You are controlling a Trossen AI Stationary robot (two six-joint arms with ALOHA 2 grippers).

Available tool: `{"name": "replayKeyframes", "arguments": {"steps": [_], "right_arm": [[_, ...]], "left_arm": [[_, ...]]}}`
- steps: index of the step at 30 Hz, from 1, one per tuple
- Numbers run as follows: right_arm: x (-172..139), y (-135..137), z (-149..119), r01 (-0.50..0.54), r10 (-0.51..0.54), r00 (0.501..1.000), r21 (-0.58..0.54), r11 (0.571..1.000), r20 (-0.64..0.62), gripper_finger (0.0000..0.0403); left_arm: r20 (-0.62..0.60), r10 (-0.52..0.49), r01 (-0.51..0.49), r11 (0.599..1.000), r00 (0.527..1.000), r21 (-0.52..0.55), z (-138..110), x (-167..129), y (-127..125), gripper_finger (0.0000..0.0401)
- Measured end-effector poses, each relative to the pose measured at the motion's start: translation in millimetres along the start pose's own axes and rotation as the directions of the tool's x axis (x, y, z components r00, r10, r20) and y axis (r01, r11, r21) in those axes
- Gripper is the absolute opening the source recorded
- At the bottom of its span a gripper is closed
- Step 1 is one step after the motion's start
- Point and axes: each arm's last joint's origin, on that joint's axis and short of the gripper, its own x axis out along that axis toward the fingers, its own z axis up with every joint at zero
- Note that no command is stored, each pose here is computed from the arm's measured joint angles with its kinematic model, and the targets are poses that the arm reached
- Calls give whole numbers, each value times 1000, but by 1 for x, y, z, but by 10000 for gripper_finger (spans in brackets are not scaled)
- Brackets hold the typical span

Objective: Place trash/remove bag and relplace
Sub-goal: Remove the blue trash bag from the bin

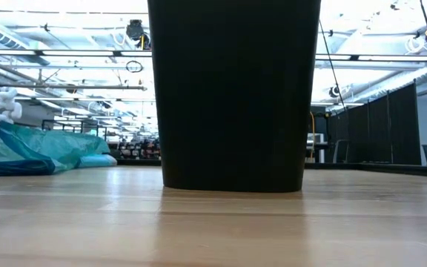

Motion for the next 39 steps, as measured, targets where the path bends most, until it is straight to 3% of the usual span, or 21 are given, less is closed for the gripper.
{"name": "replayKeyframes", "arguments": {"steps": [7, 21, 39], "right_arm": [[0, 2, 2, -35, 35, 999, -46, 998, 8, 52], [1, -2, -4, -8, 5, 999, -82, 997, -43, 52], [1, 0, -3, -27, 24, 999, -120, 992, -23, 52]], "left_arm": [[13, 16, -16, 1000, 1000, -7, -1, 6, 3, 0], [103, 20, -17, 999, 995, -32, 6, 7, 4, 15], [64, 38, -35, 998, 997, -49, 3, 7, 6, 17]]}}
